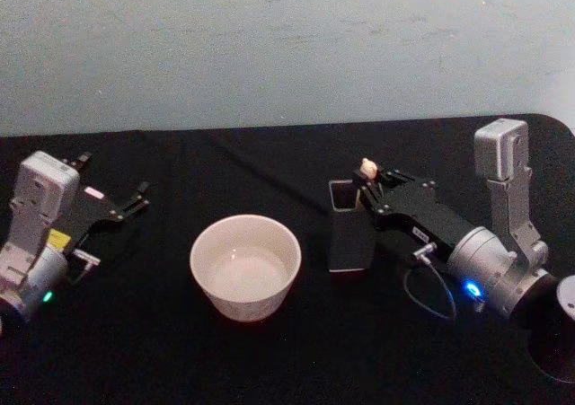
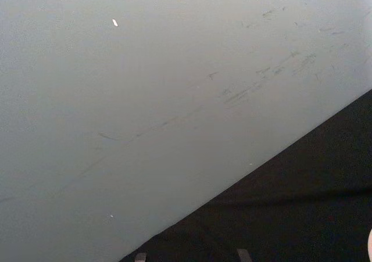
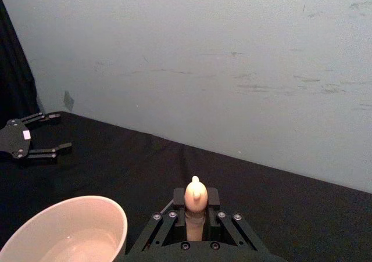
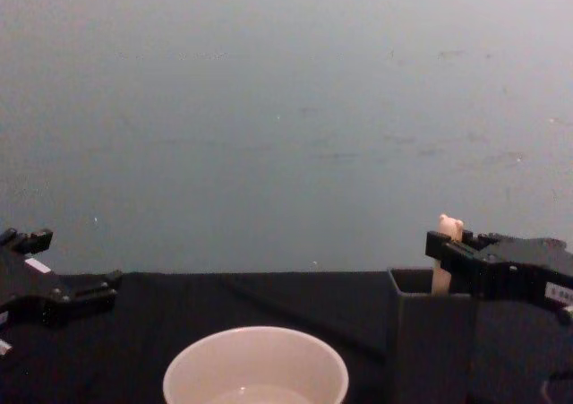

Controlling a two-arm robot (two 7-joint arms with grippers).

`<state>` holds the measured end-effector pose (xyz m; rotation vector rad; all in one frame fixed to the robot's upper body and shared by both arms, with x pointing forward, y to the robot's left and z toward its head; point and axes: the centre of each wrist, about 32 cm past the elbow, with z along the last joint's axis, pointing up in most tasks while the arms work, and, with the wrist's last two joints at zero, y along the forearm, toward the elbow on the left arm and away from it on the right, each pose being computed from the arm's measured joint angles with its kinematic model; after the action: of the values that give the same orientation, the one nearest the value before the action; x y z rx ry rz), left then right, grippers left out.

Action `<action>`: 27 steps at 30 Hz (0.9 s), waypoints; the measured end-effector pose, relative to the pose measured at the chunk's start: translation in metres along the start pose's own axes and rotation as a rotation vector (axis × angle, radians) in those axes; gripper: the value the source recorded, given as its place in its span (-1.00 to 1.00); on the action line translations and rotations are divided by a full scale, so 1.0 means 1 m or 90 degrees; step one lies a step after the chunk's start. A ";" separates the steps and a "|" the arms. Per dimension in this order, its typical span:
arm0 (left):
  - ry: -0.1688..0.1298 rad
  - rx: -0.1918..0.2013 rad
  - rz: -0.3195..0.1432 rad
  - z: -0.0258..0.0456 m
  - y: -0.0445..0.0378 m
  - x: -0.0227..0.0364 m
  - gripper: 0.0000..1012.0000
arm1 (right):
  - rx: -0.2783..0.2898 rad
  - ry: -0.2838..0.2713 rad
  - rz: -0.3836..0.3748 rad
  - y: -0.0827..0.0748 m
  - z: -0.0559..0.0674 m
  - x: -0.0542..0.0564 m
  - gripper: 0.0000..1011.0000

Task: Pick up the stirring spoon with one hand, stir inside the cup, then place it back in its original position.

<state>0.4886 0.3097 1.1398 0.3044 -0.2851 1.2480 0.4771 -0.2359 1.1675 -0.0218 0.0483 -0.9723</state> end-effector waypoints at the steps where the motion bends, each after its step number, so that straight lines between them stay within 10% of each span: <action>1: 0.000 0.000 0.000 0.0000 0.0000 0.0000 0.98 | 0.000 0.000 0.000 0.000 0.000 0.000 -0.58; 7: 0.000 0.000 0.000 0.0000 0.0000 0.0000 0.98 | 0.001 0.001 0.000 0.000 0.000 0.000 -0.51; 27: 0.000 0.000 0.000 0.0000 0.0000 0.0000 0.98 | 0.002 0.002 0.000 0.000 0.001 0.000 0.76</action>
<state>0.4886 0.3097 1.1398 0.3045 -0.2851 1.2480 0.4774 -0.2362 1.1682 -0.0166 0.0497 -0.9717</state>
